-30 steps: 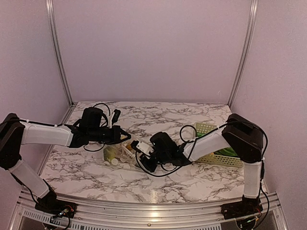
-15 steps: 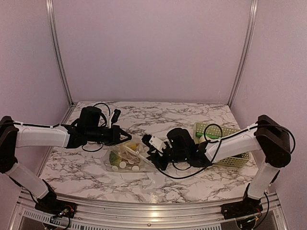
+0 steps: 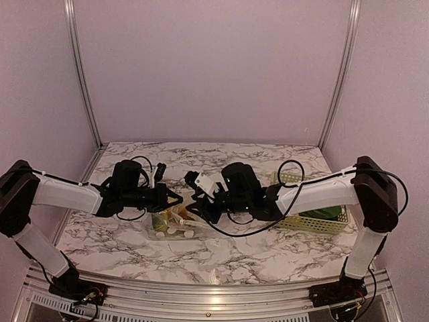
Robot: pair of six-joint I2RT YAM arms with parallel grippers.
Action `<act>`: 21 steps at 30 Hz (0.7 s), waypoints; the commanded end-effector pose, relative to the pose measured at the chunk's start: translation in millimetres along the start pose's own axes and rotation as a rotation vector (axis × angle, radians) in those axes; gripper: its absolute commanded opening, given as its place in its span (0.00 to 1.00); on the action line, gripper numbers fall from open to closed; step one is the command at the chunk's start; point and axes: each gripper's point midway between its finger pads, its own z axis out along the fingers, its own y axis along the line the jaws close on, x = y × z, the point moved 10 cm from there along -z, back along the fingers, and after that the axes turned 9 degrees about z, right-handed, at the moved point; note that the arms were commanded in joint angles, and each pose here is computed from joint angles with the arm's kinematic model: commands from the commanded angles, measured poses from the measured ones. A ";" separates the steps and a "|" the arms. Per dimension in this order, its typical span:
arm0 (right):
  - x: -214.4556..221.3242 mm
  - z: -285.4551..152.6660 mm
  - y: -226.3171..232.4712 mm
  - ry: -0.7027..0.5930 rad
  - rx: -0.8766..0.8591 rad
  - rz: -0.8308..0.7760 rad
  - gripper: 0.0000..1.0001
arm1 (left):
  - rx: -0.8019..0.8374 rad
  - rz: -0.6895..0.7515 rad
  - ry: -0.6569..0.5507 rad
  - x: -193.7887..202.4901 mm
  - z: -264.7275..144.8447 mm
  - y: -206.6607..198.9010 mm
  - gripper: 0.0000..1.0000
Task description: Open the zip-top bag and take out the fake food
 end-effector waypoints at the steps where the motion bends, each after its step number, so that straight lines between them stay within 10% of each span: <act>1: 8.6 17.5 4.7 0.068 -0.037 -0.018 0.42 | 0.026 -0.025 -0.016 5.2 1.7 8.4 0.00; 12: 35.3 42.8 -1.2 0.114 -0.018 -0.023 0.43 | 0.040 -0.049 -0.020 10.6 3.2 16.3 0.00; 21: 47.9 63.1 -4.1 0.136 -0.019 -0.005 0.66 | 0.038 -0.047 -0.013 12.8 5.5 19.1 0.00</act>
